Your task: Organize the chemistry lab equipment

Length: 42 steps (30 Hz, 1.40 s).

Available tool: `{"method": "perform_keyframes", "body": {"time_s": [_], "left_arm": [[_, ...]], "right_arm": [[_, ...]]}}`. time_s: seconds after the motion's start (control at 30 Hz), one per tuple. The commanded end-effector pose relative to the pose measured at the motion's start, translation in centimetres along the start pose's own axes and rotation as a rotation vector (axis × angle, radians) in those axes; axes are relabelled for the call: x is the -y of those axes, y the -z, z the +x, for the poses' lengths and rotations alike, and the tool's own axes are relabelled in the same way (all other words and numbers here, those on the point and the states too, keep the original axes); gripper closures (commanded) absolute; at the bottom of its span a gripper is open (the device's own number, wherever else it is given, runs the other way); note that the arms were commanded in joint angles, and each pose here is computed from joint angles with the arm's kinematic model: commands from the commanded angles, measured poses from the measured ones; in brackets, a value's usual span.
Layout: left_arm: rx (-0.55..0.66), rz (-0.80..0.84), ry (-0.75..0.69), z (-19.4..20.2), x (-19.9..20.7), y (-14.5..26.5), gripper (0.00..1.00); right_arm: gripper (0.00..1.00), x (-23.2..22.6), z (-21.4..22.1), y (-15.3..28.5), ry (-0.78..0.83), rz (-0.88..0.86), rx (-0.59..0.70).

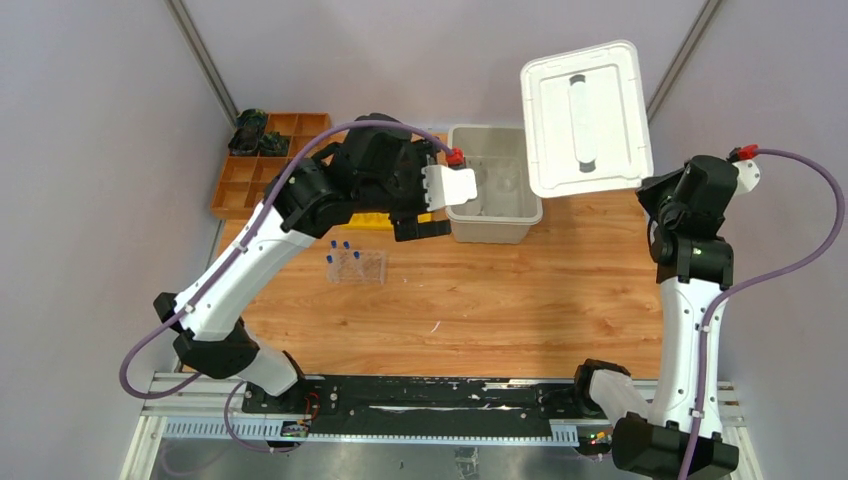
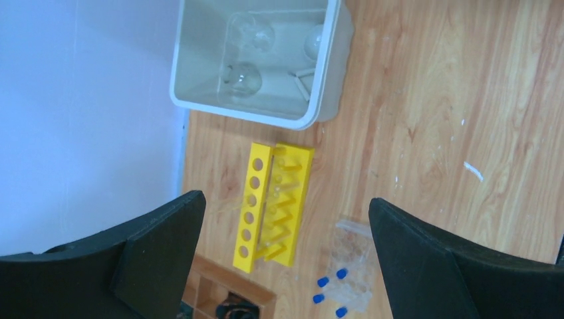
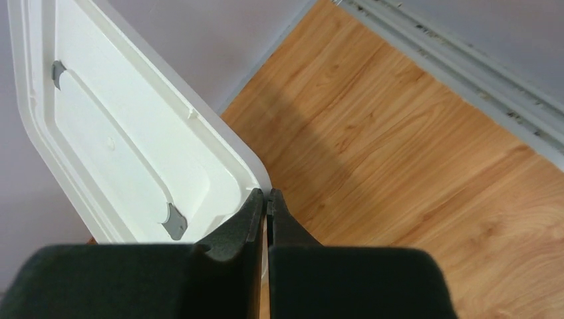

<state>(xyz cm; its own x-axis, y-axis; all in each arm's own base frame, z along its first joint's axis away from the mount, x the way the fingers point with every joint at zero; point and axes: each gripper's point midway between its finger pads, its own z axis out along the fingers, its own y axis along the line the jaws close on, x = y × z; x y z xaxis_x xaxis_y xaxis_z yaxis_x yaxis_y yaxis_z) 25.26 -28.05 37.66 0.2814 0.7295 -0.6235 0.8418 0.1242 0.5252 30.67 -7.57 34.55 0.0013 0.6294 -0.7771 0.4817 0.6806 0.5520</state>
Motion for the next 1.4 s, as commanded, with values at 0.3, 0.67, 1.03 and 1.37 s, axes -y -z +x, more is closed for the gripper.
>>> {"method": "perform_keyframes", "body": {"time_s": [0.3, 0.67, 1.03, 1.37], "left_arm": [[0.308, -0.14, 0.75, -2.9, -5.8, 1.7, 0.0], [0.429, -0.09, 0.932, -2.3, -9.7, 1.6, 0.0], [0.523, -0.062, 1.105, -1.6, -11.5, 0.0, 0.0], [0.557, -0.032, 1.204, -0.2, -11.2, -0.4, 0.05]], "right_arm": [[1.0, -8.5, 1.4, 3.6, -0.217, -0.436, -0.18], [1.0, -12.3, 4.0, 4.5, -0.261, -0.596, -0.295], [1.0, -15.6, 7.2, 6.3, -0.278, -0.678, -0.381], [1.0, -16.6, 7.8, 7.1, -0.28, -0.712, -0.397]]}}
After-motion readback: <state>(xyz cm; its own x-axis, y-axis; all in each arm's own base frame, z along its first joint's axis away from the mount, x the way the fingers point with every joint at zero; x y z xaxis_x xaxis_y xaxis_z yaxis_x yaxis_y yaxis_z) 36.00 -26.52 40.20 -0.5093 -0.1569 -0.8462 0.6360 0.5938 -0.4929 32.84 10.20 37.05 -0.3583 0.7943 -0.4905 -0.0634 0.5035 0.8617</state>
